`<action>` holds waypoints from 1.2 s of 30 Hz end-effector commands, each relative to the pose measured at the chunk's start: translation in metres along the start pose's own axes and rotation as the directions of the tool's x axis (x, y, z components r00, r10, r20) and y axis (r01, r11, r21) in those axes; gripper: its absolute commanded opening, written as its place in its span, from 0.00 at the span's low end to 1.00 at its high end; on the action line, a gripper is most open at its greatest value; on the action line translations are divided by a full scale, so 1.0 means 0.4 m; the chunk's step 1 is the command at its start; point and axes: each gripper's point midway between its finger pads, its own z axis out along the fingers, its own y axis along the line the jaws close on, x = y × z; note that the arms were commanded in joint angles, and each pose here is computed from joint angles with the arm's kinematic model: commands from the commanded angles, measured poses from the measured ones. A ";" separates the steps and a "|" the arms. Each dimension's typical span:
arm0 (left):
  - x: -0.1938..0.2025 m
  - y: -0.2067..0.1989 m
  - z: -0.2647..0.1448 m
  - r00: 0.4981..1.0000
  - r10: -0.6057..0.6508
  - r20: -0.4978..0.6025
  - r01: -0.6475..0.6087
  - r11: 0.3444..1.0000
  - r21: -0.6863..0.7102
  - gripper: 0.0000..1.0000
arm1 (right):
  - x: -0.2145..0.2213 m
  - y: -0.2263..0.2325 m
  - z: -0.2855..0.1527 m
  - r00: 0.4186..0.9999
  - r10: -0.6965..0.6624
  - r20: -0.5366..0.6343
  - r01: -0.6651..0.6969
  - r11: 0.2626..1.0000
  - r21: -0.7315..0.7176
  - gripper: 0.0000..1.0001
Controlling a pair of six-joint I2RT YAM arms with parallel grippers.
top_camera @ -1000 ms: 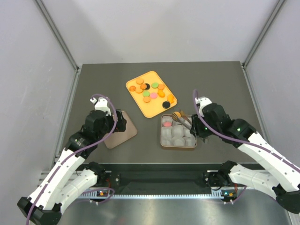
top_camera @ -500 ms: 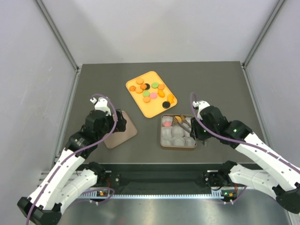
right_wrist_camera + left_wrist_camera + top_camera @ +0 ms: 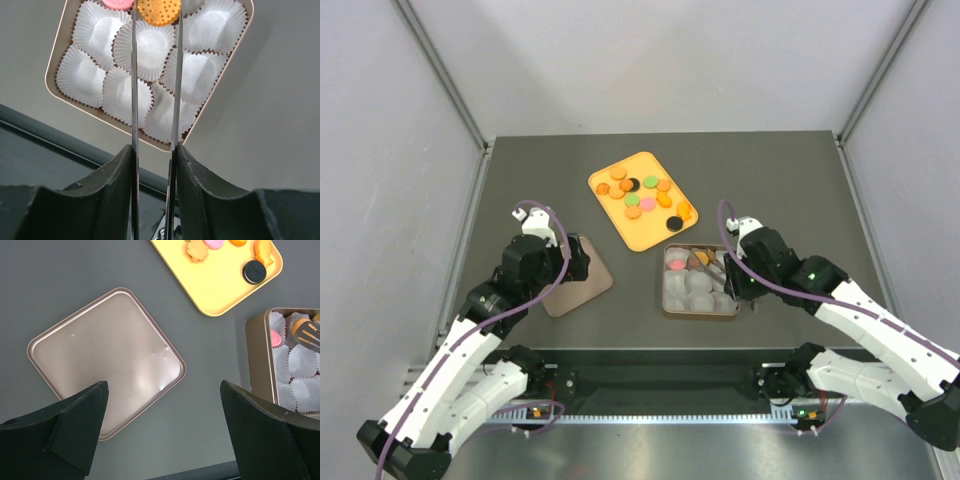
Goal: Pack the cookies
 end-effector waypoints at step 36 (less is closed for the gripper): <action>-0.006 -0.005 -0.001 1.000 -0.007 0.019 0.007 1.000 0.009 0.98 | -0.106 0.039 -0.094 0.991 0.005 0.133 0.007 0.996 -0.085 0.42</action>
